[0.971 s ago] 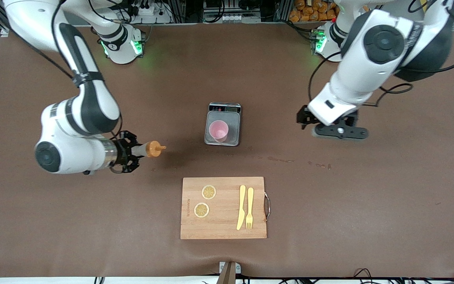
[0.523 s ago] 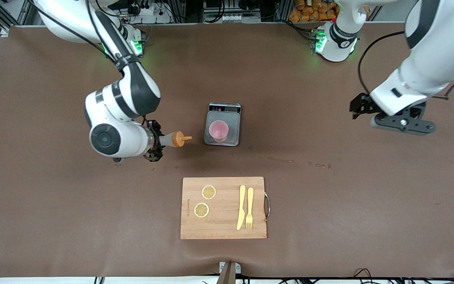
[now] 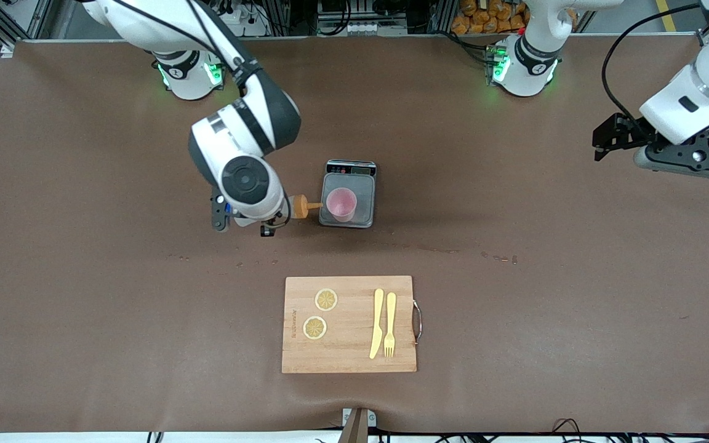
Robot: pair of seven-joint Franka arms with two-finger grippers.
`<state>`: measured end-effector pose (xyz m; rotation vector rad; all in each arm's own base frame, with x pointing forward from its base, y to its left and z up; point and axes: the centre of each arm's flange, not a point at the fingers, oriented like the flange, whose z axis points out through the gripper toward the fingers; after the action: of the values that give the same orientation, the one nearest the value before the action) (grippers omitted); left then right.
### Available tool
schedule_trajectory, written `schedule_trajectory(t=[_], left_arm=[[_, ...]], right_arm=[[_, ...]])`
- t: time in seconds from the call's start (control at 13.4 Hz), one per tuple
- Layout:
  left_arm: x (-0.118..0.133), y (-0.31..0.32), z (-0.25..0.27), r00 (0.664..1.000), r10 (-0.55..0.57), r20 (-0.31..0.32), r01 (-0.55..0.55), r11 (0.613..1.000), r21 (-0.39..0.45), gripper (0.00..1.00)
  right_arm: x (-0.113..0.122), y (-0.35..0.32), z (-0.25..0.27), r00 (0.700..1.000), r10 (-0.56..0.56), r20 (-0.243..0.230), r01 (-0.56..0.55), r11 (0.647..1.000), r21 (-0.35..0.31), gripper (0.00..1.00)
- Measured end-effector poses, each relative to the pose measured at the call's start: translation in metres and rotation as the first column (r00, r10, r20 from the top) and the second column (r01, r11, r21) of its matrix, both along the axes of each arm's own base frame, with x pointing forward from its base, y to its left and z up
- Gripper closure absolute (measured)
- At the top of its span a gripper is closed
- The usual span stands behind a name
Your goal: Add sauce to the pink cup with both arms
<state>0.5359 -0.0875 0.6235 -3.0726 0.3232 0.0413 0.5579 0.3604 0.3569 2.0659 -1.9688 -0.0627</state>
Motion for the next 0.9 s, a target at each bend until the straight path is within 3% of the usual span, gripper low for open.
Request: schedule_trajectory(t=[0.52, 0.9], left_arm=[[-0.004, -0.001, 0.011, 0.99, 0.137, -0.005, -0.138, 0.99, -0.017, 0.0], [-0.004, -0.005, 0.012, 0.982, 0.186, -0.017, -0.187, 0.981, -0.056, 0.0]], right_arm=[[-0.016, 0.007, 0.003, 0.998, 0.061, 0.003, -0.059, 0.978, -0.201, 0.65], [-0.013, 0.019, -0.018, 0.998, 0.056, 0.005, -0.052, 0.965, -0.257, 0.65]])
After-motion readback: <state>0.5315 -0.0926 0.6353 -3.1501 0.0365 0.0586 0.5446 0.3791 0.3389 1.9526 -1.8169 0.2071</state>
